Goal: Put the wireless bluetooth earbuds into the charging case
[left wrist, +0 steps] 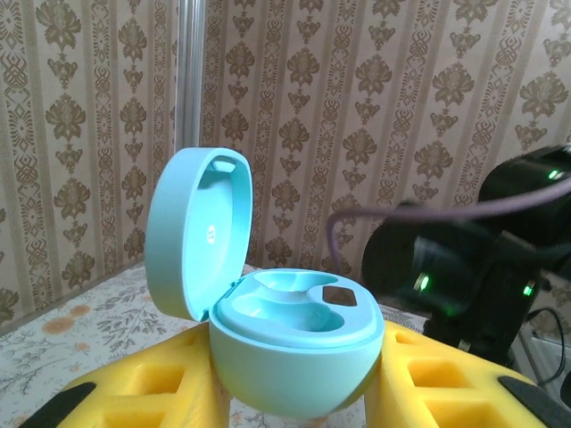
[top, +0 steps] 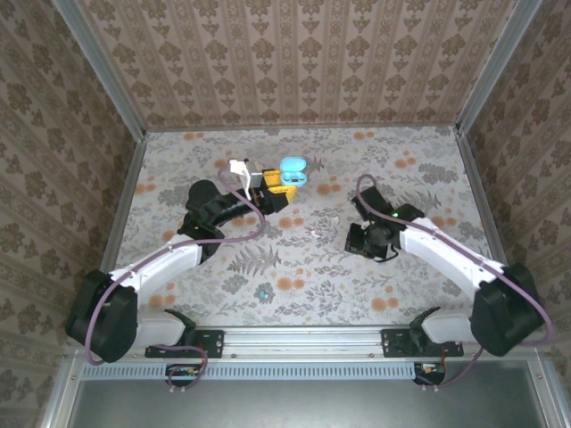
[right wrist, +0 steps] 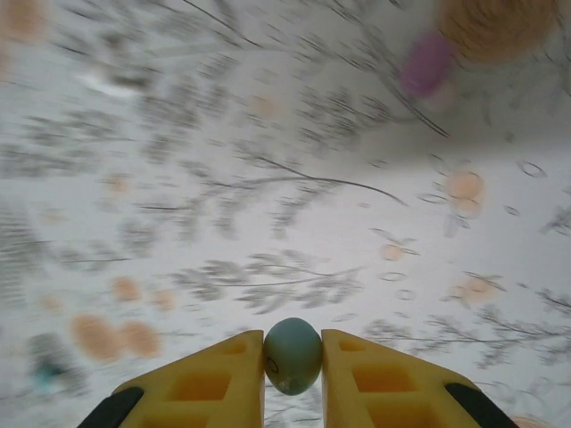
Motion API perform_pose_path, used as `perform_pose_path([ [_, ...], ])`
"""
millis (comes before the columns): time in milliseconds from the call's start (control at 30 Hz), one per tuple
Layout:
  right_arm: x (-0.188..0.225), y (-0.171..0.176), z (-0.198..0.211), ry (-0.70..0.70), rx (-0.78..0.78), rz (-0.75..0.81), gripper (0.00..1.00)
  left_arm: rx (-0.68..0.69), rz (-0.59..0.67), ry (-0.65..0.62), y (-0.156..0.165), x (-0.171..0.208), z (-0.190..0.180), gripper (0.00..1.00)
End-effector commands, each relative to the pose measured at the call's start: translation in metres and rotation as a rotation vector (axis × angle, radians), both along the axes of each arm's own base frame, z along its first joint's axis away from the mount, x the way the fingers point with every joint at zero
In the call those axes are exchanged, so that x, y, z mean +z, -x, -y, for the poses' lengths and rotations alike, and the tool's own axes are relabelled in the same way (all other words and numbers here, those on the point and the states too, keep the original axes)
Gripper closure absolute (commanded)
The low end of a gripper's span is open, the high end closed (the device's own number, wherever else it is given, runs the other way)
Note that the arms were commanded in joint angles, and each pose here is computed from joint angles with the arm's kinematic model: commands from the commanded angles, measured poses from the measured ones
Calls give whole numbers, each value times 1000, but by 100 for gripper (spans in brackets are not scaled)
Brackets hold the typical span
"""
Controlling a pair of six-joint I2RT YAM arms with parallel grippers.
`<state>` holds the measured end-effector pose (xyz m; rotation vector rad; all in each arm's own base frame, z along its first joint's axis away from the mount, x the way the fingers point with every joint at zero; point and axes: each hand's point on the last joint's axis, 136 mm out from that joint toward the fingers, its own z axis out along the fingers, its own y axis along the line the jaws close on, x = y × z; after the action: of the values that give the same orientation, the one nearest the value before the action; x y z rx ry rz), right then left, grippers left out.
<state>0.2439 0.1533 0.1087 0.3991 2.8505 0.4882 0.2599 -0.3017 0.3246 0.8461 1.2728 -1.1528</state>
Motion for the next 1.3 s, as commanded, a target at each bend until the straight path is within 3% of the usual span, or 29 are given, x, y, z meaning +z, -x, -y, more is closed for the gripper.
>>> perform_pose_path([
  [0,52,-16,-27,-198,44,119,77,-2,6,-8,-3,-4,0,62],
  [400,178,-30,-53,-505,169,364,77,-82,-3,-20,4,-15,7,62],
  [633,235,-33,-75,-628,344,465,77,-155,36,-22,15,-12,13,62],
  [833,253,-35,-89,-669,452,486,76,-194,40,-23,20,-9,17,62],
  [1267,245,-30,-94,-637,581,462,76,-258,66,-11,32,4,21,62],
])
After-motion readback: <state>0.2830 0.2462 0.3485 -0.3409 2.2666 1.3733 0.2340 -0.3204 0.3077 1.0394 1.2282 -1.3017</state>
